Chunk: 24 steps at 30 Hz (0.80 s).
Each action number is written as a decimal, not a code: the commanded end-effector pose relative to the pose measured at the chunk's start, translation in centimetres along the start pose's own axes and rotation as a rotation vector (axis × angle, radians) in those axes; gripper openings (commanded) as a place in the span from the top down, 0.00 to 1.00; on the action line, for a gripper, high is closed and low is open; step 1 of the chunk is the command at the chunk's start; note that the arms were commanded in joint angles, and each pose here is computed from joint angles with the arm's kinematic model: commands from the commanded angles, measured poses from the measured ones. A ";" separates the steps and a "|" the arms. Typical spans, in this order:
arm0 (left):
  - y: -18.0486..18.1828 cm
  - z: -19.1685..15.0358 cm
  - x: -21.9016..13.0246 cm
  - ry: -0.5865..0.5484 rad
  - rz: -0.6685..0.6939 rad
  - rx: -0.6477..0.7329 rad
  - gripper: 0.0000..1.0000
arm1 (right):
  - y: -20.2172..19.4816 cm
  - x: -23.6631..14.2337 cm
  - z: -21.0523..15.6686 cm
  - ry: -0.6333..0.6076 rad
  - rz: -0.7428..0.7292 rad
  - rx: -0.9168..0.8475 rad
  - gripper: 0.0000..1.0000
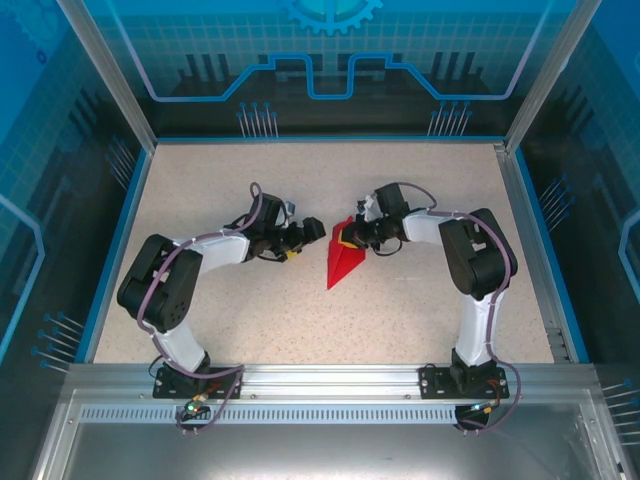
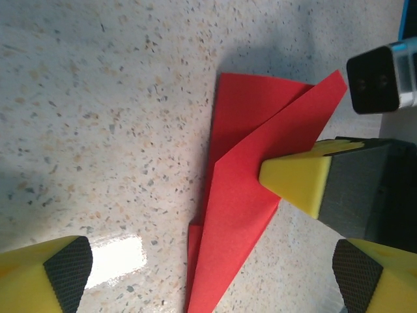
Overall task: Fold a paper plane with a square sheet of paper (pick it up from the middle)
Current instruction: Pick up the paper from the center of the table, then turn over the paper at the center of the table.
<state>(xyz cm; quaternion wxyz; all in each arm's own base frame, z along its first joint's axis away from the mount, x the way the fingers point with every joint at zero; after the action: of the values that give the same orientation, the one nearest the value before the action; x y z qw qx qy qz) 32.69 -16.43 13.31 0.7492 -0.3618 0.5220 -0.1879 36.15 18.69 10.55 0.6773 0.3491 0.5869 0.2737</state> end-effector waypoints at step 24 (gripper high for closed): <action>-5.4 0.7 -3.7 -0.027 -0.473 0.044 0.18 | 10.3 -6.5 4.2 -0.037 0.474 -0.144 0.92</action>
<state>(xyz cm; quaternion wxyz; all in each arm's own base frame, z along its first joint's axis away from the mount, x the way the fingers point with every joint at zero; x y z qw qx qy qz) 32.41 -17.40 19.78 0.7096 -0.4517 0.4193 -0.3415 39.34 19.42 21.16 0.6355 0.4289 0.4708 0.4365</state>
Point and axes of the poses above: each hand's point on the last joint's axis, 136 mm out from that joint toward the fingers, its own x axis out along the fingers, its own y axis along the line the jaws close on, z = x × y, the point moved 10 cm from there along -x, back along the fingers, and after that the axes turned 1 degree about x, right-handed, at the moved point
